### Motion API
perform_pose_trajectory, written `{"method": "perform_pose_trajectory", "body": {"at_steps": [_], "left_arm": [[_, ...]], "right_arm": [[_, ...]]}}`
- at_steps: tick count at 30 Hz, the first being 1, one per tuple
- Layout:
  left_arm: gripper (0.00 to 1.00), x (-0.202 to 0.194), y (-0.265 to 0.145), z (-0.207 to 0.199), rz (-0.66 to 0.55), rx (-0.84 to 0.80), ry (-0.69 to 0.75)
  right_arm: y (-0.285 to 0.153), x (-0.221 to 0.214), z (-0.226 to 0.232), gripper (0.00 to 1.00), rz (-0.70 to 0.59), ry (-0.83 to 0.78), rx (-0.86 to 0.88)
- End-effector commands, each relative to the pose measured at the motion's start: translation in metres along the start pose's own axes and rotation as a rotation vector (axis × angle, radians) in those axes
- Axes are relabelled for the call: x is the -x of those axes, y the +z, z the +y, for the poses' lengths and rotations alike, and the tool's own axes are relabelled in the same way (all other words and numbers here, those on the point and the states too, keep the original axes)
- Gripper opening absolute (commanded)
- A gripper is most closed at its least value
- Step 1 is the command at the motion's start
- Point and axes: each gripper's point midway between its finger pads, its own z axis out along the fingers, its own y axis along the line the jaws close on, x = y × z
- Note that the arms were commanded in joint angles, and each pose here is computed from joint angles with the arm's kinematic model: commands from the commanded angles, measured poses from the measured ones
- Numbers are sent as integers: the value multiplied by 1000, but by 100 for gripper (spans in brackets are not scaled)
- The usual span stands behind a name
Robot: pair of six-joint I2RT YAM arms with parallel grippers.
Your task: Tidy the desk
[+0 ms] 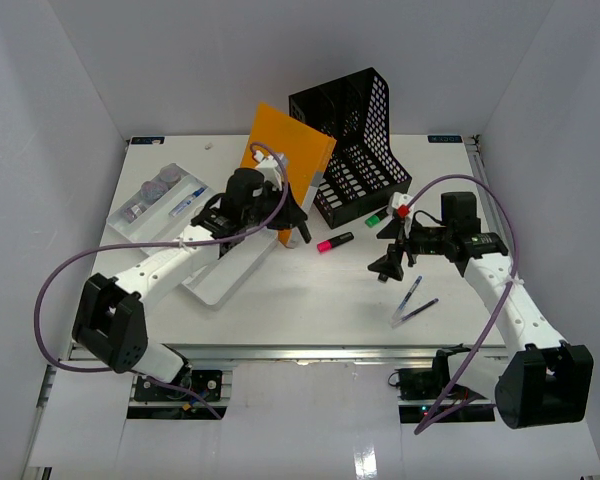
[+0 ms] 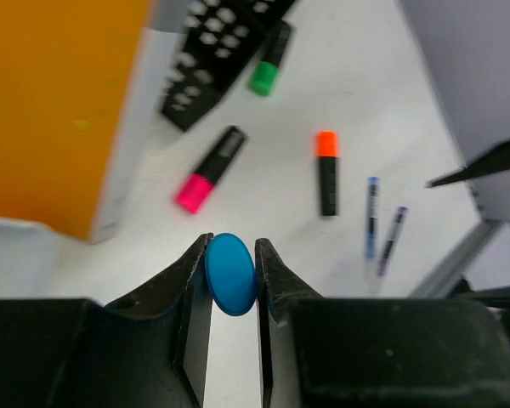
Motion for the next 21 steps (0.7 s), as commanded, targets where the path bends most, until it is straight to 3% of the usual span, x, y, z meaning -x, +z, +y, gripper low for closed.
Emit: {"method": "perform_pose_trajectory", "body": {"at_steps": [1,6,9,14,21], "left_arm": [[0,2,-39,70,90,307,118],[0,14,-76,154,129,730,251],[0,18,-92,187,156,899,301],[0,25,-93,225,200,982,317],[0,-1,-74,263,352,1053,367]], "right_arm": [[-7,4,11,95,-52,-34,31],[-10,-3,4,95,-32,-9,-6],[-12,-3,0,95,-30,9,-19],[-15,-2,-1,95,-39,18,-29],[-18,-8,-7,95,-35,51,-42]]}}
